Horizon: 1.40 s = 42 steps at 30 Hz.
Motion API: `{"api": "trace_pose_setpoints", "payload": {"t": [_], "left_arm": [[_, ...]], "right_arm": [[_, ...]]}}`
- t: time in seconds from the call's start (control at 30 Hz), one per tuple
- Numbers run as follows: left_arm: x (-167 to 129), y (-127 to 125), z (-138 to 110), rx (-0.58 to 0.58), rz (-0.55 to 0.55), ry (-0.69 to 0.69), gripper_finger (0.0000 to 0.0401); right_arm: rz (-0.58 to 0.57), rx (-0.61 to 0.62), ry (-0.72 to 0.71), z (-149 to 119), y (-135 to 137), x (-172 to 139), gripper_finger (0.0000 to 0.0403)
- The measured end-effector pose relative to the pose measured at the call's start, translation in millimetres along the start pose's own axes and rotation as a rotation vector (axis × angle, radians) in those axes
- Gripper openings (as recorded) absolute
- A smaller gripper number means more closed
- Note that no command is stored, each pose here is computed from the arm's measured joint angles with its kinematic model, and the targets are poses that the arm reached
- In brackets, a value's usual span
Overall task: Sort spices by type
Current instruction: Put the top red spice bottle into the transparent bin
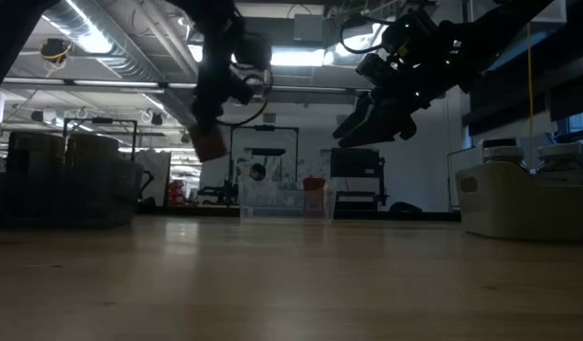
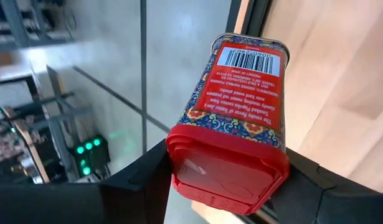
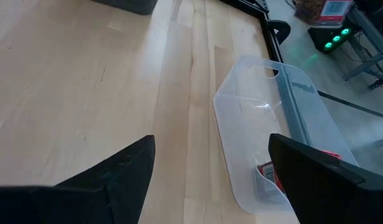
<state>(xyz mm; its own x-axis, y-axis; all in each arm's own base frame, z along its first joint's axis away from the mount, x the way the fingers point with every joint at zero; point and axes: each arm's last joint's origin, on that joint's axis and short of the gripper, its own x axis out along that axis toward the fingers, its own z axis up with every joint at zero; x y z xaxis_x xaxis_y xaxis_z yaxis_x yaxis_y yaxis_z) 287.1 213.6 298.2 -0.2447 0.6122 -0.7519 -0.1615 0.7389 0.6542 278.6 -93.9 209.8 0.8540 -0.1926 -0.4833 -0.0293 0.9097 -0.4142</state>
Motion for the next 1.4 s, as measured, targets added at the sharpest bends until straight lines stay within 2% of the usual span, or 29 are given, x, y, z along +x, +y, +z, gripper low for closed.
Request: {"api": "trace_pose_setpoints", "payload": {"t": [0.43,0.6,0.87,1.0,1.23,1.4], "left_arm": [[-28,-12,28,-0.112,-0.083,-0.28,0.0204],[-31,-12,32,-0.154,-0.075,-0.32,0.0205],[-40,-4,44,-0.172,-0.077,-0.333,0.0198],[-44,-1,58,-0.157,-0.141,-0.311,0.0198],[-27,-13,84,-0.093,-0.275,-0.177,0.0198],[-6,-24,95,-0.067,-0.304,-0.119,0.0198]], "right_arm": [[-0.001,0.0,-0.001,0,0,0,0.0314],[-0.001,-0.001,-0.002,0,0,0,0.0314],[0.021,-0.007,-0.016,1,0,0,0.0314],[0.021,-0.007,-0.019,1,0,0,0.0314],[0.023,-0.007,-0.014,0,1,0,0.0314],[0.027,-0.006,-0.006,0,1,0,0.0314]]}}
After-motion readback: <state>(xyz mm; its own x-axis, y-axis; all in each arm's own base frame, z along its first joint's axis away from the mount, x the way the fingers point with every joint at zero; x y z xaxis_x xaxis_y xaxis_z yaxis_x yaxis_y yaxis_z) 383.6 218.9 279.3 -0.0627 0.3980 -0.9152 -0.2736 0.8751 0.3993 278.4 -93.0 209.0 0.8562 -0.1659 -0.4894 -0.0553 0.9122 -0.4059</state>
